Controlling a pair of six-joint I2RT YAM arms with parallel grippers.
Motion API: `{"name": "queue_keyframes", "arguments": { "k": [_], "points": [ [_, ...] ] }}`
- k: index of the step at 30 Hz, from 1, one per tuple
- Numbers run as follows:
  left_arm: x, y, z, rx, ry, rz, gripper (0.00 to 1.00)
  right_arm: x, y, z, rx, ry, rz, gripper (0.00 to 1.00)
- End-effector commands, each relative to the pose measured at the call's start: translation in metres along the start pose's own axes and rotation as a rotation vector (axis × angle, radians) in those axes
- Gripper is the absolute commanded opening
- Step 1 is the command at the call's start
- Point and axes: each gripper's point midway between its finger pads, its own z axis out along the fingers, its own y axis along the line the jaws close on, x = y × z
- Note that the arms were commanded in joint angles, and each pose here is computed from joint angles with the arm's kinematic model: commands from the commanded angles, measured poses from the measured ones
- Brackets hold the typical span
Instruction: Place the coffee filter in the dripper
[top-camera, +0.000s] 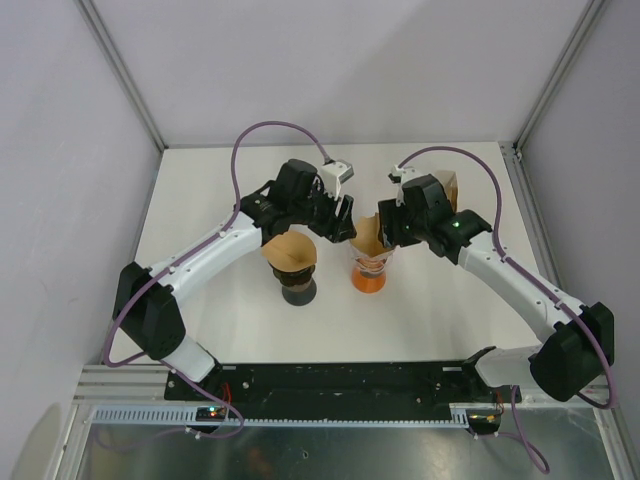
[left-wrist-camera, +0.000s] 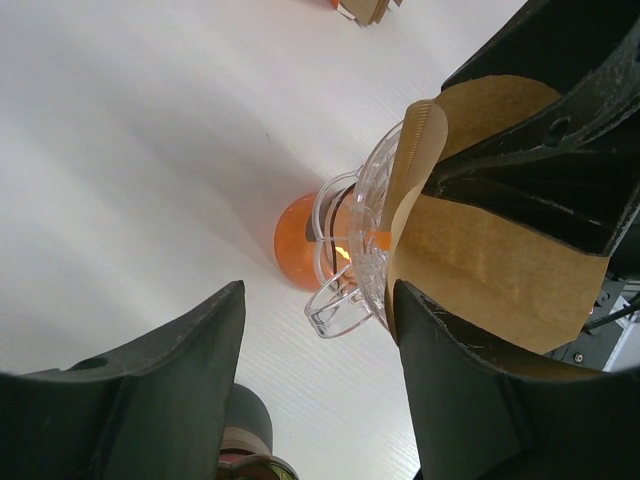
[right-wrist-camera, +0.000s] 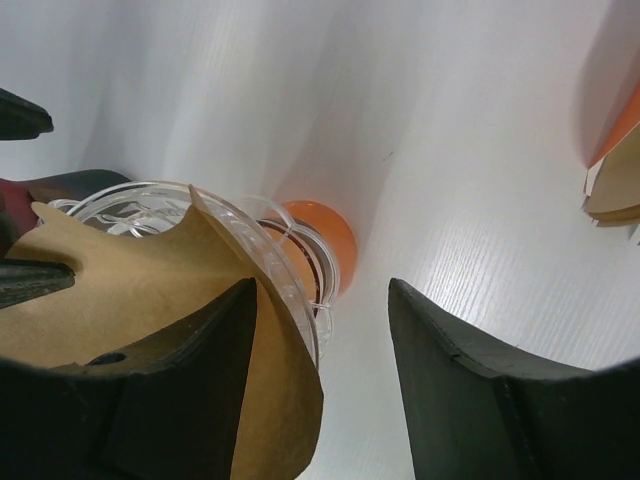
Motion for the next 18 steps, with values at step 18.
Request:
{"name": "queue_keyframes", "arguments": {
  "k": [18],
  "points": [
    [-0.044,-0.026,-0.027,0.071,-0.124,0.075,0.75,-0.033,0.01,-0.021,-0.06,-0.141,-0.001,0.63]
  ]
}}
